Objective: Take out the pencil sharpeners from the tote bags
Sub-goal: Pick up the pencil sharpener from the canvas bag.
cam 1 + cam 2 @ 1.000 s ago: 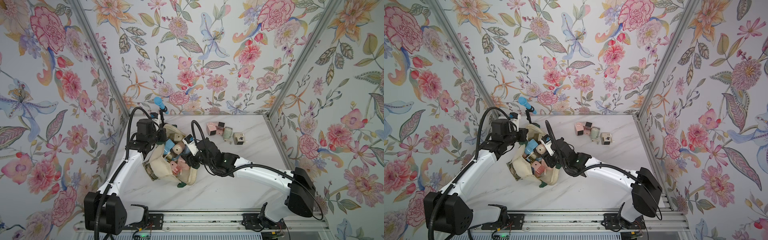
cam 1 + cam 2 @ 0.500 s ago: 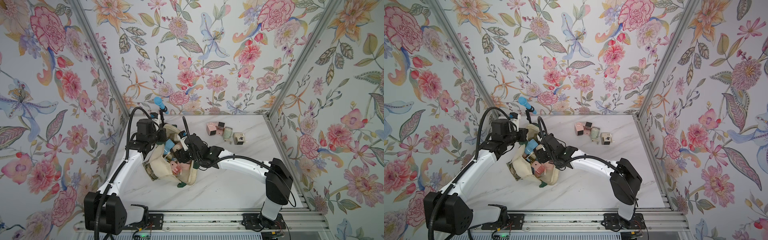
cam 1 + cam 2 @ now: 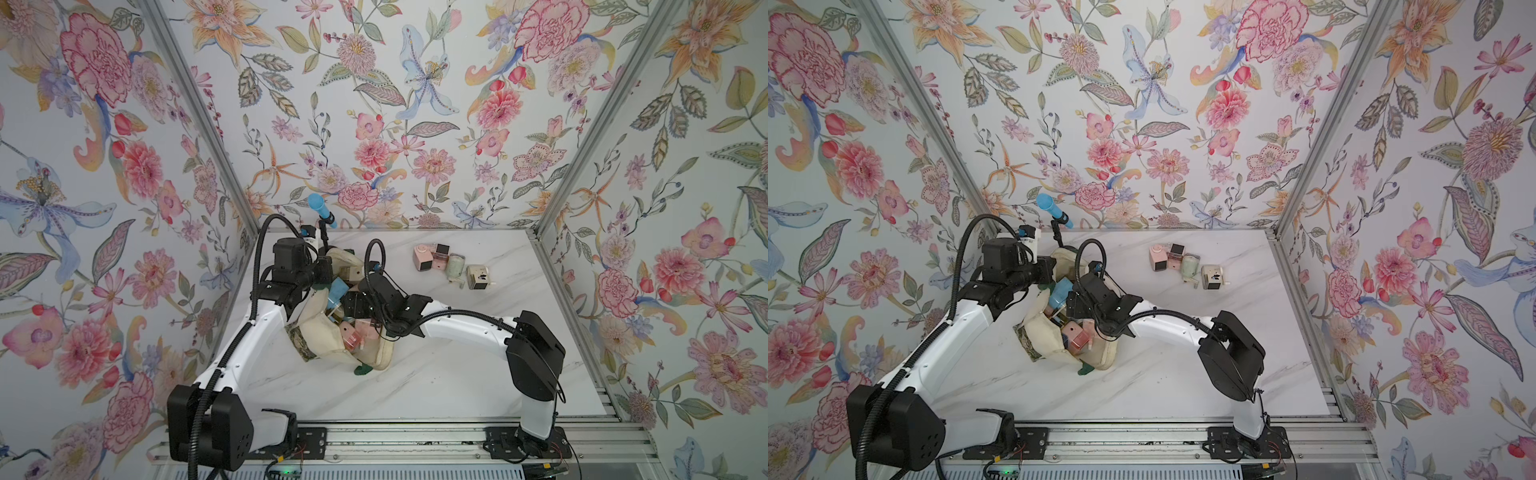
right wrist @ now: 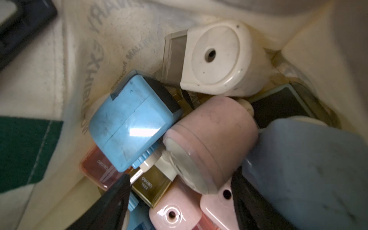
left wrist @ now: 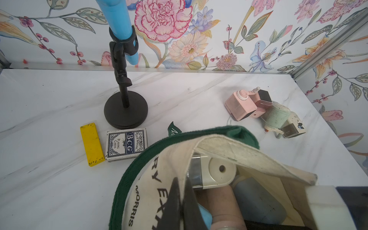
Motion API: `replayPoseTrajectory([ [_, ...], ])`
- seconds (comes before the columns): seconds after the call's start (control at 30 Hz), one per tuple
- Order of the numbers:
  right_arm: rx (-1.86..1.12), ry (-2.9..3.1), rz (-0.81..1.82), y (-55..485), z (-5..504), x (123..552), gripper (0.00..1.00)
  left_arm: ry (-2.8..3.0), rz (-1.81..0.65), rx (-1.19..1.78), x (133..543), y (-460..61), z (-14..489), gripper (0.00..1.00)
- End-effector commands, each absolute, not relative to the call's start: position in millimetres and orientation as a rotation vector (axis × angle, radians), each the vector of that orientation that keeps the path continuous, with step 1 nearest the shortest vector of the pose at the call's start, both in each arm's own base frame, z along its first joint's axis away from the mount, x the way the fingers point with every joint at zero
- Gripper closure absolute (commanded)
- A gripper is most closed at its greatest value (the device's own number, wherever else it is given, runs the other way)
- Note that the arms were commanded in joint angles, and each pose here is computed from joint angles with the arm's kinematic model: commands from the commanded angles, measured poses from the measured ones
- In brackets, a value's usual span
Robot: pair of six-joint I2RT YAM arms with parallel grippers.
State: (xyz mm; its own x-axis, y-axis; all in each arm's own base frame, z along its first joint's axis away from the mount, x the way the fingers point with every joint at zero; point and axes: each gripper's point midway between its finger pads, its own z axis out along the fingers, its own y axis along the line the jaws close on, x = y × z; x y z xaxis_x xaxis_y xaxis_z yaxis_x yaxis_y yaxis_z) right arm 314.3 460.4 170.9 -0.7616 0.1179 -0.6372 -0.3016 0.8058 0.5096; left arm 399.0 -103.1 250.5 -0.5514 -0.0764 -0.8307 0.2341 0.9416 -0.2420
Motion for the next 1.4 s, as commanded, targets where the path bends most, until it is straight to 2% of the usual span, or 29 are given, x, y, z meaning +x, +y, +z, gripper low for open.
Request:
replayPoseTrajectory([
  [0.0, 0.046, 2.282, 0.715, 449.8, 161.1, 339.6, 0.19, 1.987, -0.436, 0.133, 400.9, -108.1, 294.0, 1.00],
  [0.27, 0.126, 2.313, 0.608, 433.4, 136.5, 367.0, 0.20, 1.986, -0.434, 0.133, 400.3, -108.3, 294.0, 1.00],
  [0.53, 0.079, 2.417, 0.495, 430.5, 105.9, 382.5, 0.19, 1.985, -0.434, 0.132, 400.5, -108.0, 294.9, 1.00],
  [0.8, 0.013, 2.509, 0.406, 419.4, 68.3, 384.8, 0.29, 1.983, -0.435, 0.131, 400.5, -108.2, 295.4, 1.00],
  [1.03, -0.063, 2.555, 0.452, 427.4, 61.8, 371.3, 0.37, 1.986, -0.431, 0.130, 400.6, -107.6, 294.5, 1.00],
  [1.1, -0.082, 2.571, 0.476, 432.6, 60.1, 367.4, 0.36, 1.986, -0.432, 0.131, 400.7, -107.9, 294.5, 1.00],
  [1.23, -0.088, 2.616, 0.580, 449.8, 57.0, 360.3, 0.24, 1.989, -0.433, 0.130, 400.9, -108.0, 293.7, 1.00],
  [1.37, -0.105, 2.638, 0.657, 466.8, 58.6, 351.4, 0.23, 1.989, -0.433, 0.129, 401.0, -107.8, 293.2, 1.00],
])
